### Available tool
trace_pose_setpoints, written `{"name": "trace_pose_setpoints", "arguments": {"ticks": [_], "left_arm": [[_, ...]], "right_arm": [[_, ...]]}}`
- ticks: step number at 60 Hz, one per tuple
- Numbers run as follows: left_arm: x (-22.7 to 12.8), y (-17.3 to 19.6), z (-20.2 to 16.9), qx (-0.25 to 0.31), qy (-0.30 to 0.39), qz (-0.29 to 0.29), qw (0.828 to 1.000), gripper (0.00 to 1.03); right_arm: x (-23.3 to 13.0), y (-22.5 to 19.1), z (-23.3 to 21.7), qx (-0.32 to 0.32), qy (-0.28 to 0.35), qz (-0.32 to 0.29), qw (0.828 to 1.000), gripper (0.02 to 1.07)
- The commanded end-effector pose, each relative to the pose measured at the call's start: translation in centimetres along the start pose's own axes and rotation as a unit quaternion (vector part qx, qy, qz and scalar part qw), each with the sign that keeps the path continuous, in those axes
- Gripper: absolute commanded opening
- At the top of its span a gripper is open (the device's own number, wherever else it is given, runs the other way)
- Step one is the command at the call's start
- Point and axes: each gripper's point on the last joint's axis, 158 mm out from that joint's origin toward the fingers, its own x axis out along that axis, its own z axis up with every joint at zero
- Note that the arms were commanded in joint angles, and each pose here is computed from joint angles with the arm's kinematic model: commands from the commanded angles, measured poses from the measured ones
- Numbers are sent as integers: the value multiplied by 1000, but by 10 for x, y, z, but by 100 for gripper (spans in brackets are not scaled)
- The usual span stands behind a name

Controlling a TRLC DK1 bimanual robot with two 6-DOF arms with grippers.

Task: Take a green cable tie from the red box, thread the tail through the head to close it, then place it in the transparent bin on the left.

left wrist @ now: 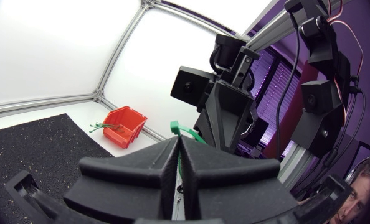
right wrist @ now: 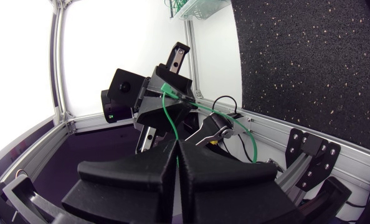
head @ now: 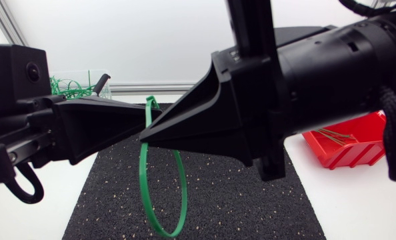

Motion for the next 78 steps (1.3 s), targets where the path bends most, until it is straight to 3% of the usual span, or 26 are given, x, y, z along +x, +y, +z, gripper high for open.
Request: {"name": "trace_pose_setpoints", "arguments": {"ticks": [1, 25, 78], "left_arm": [[-1, -17, -5, 15, 5, -26, 1000, 4], [-2, -22, -3, 19, 2, -26, 999, 4], [-5, -28, 4, 30, -11, -22, 999, 4]], "right_arm": [[-8, 12, 12, 5, -26, 13, 1000, 7], [-17, 27, 25, 5, -46, 24, 999, 7], [5, -21, 55, 51, -50, -19, 997, 8]]}}
